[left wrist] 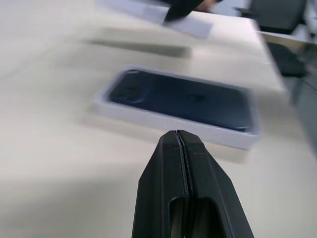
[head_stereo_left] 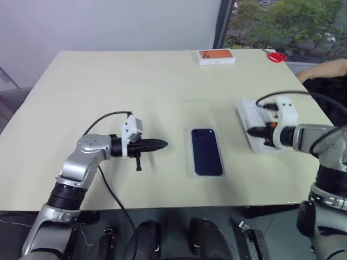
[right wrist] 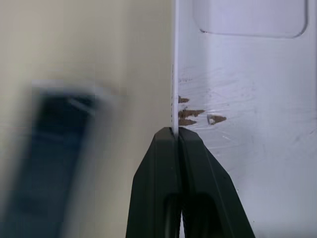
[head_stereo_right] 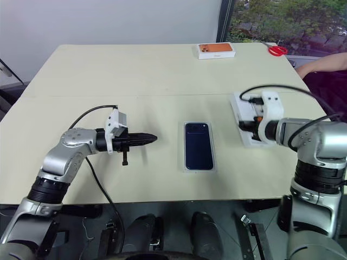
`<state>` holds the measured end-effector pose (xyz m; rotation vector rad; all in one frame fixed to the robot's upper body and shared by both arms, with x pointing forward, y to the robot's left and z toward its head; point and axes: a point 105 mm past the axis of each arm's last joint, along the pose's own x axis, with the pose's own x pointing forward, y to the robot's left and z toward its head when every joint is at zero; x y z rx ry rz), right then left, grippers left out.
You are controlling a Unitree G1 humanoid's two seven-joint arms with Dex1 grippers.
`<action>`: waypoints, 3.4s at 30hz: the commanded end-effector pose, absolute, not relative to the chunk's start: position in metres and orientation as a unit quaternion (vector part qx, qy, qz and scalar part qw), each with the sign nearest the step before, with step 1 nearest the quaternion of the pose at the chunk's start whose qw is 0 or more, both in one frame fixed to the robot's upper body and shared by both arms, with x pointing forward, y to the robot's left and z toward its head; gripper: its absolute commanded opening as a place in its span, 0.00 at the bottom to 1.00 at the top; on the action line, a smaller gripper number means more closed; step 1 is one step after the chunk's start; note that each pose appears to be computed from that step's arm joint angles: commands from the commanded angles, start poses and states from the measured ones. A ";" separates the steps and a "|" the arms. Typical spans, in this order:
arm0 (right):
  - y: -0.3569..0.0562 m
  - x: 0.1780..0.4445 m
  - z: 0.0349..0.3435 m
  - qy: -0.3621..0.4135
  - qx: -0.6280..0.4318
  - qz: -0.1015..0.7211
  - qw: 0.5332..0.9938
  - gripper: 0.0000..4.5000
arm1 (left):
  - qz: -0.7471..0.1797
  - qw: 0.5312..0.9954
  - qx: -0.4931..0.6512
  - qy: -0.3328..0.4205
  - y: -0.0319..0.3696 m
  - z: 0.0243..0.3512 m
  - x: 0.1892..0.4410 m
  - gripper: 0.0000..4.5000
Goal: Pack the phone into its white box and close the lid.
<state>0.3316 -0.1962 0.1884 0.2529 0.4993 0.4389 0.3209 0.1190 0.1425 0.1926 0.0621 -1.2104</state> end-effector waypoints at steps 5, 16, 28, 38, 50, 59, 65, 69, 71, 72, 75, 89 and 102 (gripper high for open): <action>-0.089 0.292 0.230 0.173 0.307 0.394 0.849 0.02 | -0.524 0.842 0.130 0.017 0.146 0.149 0.338 0.00; -0.032 0.263 0.193 0.273 0.484 0.296 0.777 0.02 | -0.531 0.836 0.138 0.014 0.131 0.142 0.342 0.00; -0.054 0.269 0.161 0.310 0.506 0.218 0.775 0.76 | -0.573 0.809 0.135 0.010 0.096 0.137 0.334 0.00; -0.115 0.294 0.196 0.226 0.340 0.253 0.877 1.00 | -0.620 0.777 0.106 -0.009 0.056 0.143 0.318 0.00; -0.178 0.305 0.189 0.237 0.114 0.186 0.947 1.00 | -0.603 0.796 0.056 -0.001 0.037 0.154 0.327 0.00; -0.190 0.302 0.183 0.233 -0.015 0.190 0.954 0.88 | -0.541 0.834 0.095 0.051 0.099 0.155 0.337 0.00; -0.187 0.295 0.170 0.245 -0.074 0.217 0.942 0.28 | -0.578 0.791 0.165 0.113 0.115 0.132 0.311 0.00; -0.182 0.296 0.168 0.240 -0.099 0.228 0.938 0.01 | -0.593 0.770 0.187 0.141 0.109 0.118 0.300 0.00; -0.181 0.297 0.167 0.239 -0.109 0.230 0.937 0.01 | -0.592 0.767 0.196 0.149 0.105 0.113 0.300 0.00; -0.178 0.296 0.165 0.240 -0.123 0.234 0.934 0.01 | -0.591 0.768 0.193 0.152 0.100 0.110 0.301 0.00; -0.169 0.297 0.157 0.241 -0.158 0.247 0.925 0.01 | -0.588 0.771 0.193 0.151 0.085 0.104 0.303 0.00; -0.146 0.298 0.143 0.246 -0.169 0.281 0.912 0.01 | -0.541 0.819 0.156 0.111 0.050 0.110 0.323 0.00; -0.149 0.293 0.146 0.244 -0.162 0.280 0.914 0.01 | -0.529 0.836 0.120 0.080 0.032 0.118 0.327 0.00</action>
